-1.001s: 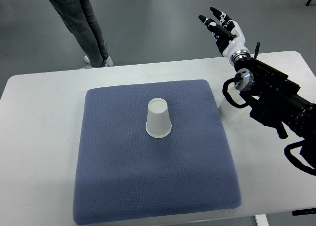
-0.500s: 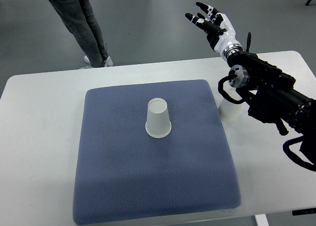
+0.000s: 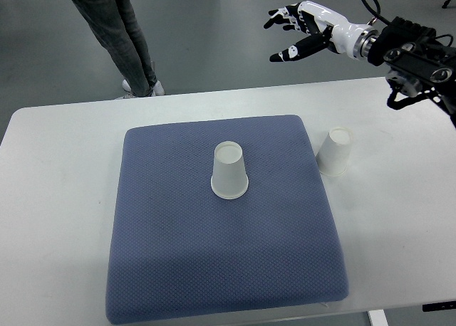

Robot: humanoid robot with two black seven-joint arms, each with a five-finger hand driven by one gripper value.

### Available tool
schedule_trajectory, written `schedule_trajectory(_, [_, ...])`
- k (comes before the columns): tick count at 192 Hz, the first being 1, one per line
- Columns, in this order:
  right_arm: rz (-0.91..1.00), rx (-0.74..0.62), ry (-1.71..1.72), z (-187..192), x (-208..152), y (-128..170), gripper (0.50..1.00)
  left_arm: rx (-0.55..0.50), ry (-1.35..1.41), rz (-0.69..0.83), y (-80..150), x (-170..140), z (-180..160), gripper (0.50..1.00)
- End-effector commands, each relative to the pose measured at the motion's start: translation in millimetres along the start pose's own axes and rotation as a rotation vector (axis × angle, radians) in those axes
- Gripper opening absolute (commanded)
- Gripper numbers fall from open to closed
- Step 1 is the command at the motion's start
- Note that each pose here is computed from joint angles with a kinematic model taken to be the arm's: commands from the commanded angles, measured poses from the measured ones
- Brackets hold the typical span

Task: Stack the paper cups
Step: 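Swing the right hand over and lower it toward the standing white cup, then close the right hand fingers around the white cup beside the pad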

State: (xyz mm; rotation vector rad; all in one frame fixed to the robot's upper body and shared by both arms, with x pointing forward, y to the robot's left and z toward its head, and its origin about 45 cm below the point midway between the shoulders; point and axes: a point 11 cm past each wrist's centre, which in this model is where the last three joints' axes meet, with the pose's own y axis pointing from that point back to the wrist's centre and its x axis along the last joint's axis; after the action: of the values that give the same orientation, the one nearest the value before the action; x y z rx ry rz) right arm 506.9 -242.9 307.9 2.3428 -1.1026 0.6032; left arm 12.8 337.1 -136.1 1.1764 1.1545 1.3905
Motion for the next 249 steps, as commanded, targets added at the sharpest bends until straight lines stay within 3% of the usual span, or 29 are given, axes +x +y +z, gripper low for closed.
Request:
schedule_trajectory(1, [-0.094, -0.089, 0.207, 13.8, 5.2, 18.4, 0.948, 0.000, 0.000, 0.000, 0.0, 0.0, 0.0, 1.000])
schedule_trajectory(32, [-0.236, -0.222, 0.400, 43.2, 10.6, 51.1, 0.948, 0.000, 0.000, 0.000, 0.0, 0.0, 0.0, 1.000])
schedule_trajectory(65, [-0.369, -0.250, 0.559, 36.7, 7.2, 68.4, 0.948, 0.000, 0.000, 0.000, 0.0, 0.0, 0.0, 1.000])
schedule_trajectory(114, [-0.451, -0.192, 0.637, 20.3, -17.4, 60.4, 0.948, 0.000, 0.000, 0.000, 0.0, 0.0, 0.0, 1.000])
schedule_trajectory(187, [-0.454, -0.194, 0.676, 53.4, -50.4, 54.3, 0.946, 0.000, 0.000, 0.000, 0.0, 0.0, 0.0, 1.000])
schedule_trajectory(249, [-0.408, -0.222, 0.677, 76.2, -50.1, 59.6, 0.946, 0.000, 0.000, 0.000, 0.0, 0.0, 0.0, 1.000])
